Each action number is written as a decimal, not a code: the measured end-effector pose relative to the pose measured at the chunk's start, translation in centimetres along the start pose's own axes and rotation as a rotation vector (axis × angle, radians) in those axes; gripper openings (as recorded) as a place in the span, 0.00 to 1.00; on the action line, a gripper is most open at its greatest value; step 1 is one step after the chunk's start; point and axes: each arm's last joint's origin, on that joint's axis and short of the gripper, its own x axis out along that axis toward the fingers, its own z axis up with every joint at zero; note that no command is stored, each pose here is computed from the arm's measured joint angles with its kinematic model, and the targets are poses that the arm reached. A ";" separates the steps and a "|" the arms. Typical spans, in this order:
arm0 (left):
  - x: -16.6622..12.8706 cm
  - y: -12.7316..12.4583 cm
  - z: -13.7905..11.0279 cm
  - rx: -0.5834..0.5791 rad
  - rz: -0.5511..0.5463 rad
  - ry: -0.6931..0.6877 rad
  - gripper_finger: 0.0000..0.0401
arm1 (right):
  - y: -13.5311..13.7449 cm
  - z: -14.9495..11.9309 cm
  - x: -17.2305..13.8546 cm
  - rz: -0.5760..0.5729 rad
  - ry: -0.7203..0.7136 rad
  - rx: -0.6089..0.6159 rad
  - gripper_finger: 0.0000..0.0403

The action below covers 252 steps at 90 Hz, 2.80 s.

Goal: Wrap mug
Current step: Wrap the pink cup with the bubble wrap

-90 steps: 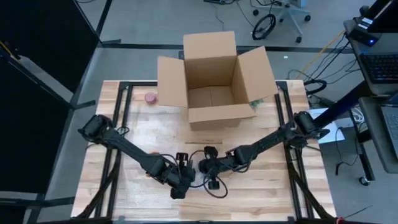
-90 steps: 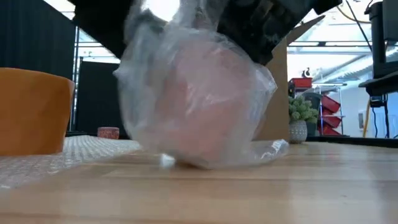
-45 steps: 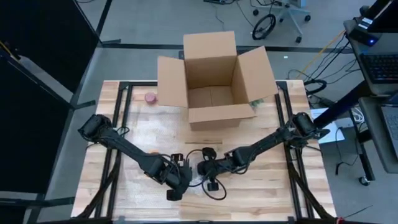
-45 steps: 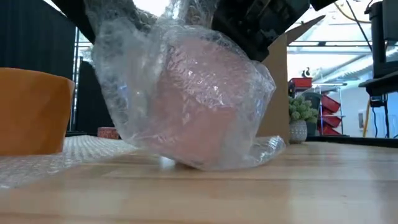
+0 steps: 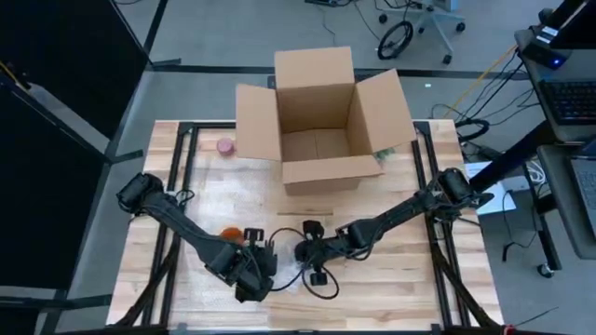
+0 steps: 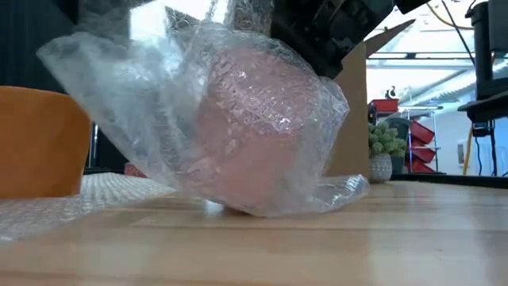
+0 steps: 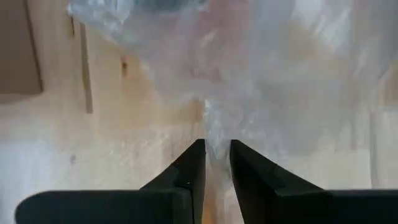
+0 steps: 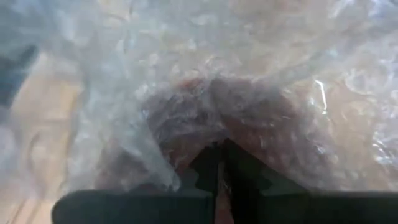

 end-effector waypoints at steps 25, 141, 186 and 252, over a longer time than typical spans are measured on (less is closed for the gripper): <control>-4.0 -1.4 1.9 0.043 -0.029 -0.217 0.15 | 0.0 0.0 0.0 0.001 -0.001 0.000 0.01; 8.3 3.0 2.8 0.076 -0.219 -0.287 0.15 | 1.0 2.2 -4.5 0.018 0.034 -0.007 0.01; 9.8 3.8 2.7 0.066 -0.226 -0.257 0.15 | 0.1 2.3 -7.8 -0.008 0.054 0.024 0.01; 9.0 3.9 5.0 0.061 -0.338 -0.405 0.15 | 2.5 -4.8 -1.1 -0.002 0.055 0.106 0.01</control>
